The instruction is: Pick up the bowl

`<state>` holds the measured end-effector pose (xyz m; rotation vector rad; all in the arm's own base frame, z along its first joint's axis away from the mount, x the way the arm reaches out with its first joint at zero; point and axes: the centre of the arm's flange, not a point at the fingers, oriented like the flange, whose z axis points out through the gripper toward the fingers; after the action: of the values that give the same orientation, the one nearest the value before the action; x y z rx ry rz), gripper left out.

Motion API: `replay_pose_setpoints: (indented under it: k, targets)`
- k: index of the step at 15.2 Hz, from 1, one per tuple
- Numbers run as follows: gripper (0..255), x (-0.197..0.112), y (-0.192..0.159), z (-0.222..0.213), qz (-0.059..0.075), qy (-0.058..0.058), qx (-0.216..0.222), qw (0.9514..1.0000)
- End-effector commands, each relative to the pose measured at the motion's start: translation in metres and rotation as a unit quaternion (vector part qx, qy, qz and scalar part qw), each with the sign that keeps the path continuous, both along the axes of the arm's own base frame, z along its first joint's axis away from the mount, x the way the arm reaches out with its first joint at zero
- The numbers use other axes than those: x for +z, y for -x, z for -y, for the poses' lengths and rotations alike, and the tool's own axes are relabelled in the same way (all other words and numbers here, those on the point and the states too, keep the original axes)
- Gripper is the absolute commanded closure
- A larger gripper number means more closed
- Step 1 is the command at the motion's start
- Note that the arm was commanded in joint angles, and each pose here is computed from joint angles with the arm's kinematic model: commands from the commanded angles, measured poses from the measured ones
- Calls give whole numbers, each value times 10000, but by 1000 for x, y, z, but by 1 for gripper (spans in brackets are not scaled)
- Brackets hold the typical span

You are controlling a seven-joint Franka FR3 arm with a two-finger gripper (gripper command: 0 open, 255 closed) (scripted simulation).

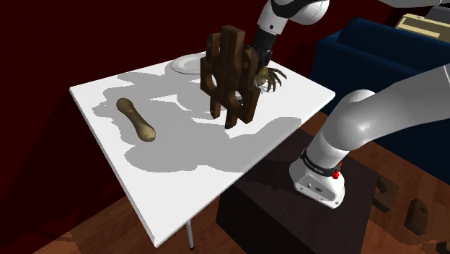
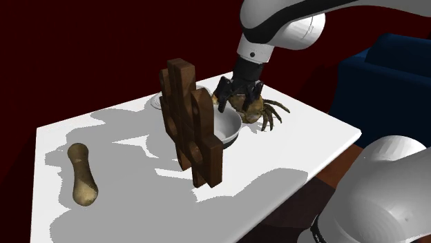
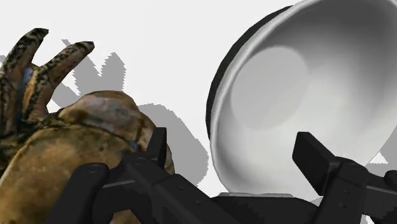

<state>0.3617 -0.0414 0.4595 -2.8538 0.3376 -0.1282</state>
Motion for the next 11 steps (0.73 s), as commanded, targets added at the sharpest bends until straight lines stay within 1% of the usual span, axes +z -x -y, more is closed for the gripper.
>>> replay_pose_setpoints:
  k: [1,5,7,8,11]
  targets:
    - [0,-12,-1,-1,-4,-11,-17,10000]
    - [0,-36,-1,-1,-4,-11,-17,10000]
    - [0,-36,-1,-1,-4,-11,-17,10000]
    - [255,-35,-1,-1,-4,-11,-17,10000]
    - [255,-35,-1,-2,-4,-11,-17,10000]
